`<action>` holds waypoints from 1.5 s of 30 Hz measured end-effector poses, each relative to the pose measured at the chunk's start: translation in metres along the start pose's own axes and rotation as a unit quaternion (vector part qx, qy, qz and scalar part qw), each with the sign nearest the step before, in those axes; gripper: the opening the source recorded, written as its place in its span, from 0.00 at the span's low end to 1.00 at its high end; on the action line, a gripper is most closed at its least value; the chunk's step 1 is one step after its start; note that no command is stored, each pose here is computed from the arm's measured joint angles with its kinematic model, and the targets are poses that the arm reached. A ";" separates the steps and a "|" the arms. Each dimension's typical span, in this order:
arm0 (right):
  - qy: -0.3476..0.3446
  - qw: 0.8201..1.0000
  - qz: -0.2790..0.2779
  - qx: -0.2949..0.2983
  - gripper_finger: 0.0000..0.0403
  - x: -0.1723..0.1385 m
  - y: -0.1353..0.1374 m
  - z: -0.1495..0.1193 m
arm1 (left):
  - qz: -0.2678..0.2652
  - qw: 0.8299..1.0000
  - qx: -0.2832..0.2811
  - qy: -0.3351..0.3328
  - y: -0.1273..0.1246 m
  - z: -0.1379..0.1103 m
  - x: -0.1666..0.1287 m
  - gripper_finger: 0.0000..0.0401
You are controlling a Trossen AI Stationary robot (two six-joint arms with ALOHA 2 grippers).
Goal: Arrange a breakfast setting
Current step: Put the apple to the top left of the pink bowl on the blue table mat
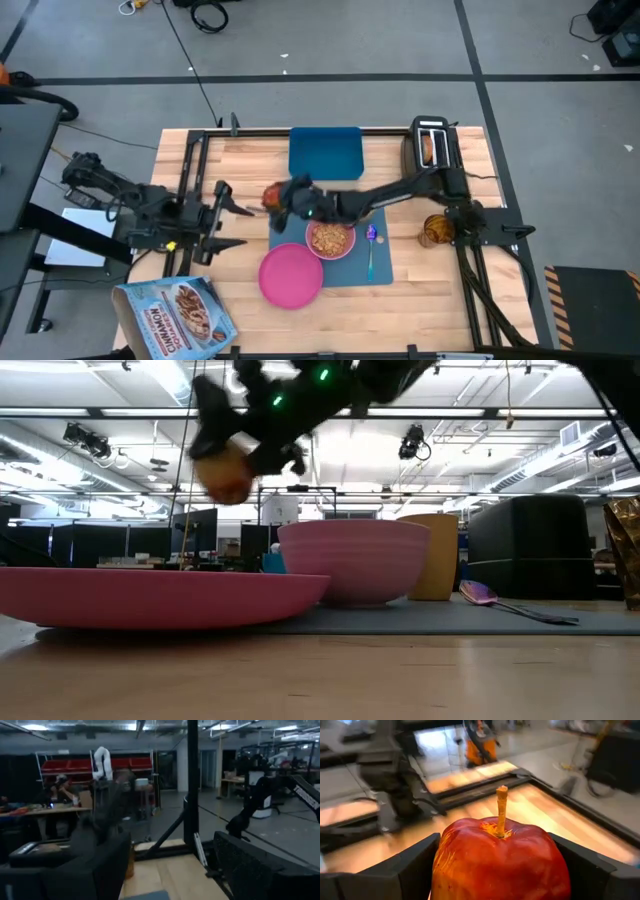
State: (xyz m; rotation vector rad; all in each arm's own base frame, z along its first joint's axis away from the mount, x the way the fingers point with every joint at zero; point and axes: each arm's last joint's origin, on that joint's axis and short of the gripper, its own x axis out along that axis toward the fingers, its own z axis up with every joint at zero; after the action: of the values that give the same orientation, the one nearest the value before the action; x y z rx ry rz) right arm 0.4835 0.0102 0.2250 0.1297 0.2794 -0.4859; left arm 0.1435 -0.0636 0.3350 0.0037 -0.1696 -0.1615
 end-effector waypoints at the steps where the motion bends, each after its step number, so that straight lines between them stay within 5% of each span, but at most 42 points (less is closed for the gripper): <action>1: -0.011 1.000 0.007 -0.004 0.84 0.005 0.006 -0.008 | 0.000 1.000 -0.001 0.005 -0.002 -0.001 0.000 0.72; 6: -0.022 0.998 0.019 -0.059 0.84 0.014 0.028 -0.041 | 0.036 0.997 -0.001 0.068 -0.005 -0.013 -0.002 0.72; 15: -0.060 0.994 0.051 -0.079 0.84 -0.013 0.043 -0.040 | 0.116 0.982 0.019 0.145 -0.006 -0.048 -0.007 0.72; 23: -0.133 0.985 0.078 -0.077 0.84 -0.057 0.047 -0.047 | 0.136 0.987 0.007 0.085 0.001 -0.071 -0.005 0.60; 32: -0.157 0.980 0.075 -0.101 0.84 -0.058 0.050 -0.036 | 0.138 0.986 -0.021 0.093 0.021 -0.099 0.015 0.45; 45: -0.151 0.983 0.050 -0.093 0.84 -0.056 0.047 -0.037 | 0.132 0.987 -0.015 0.095 0.027 -0.106 0.025 0.20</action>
State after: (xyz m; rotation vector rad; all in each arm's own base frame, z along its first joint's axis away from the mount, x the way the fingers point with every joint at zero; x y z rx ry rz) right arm 0.4500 0.0836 0.2089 -0.1108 0.0193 -0.3705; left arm 0.1903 -0.0421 0.2351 -0.0325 0.0230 0.1012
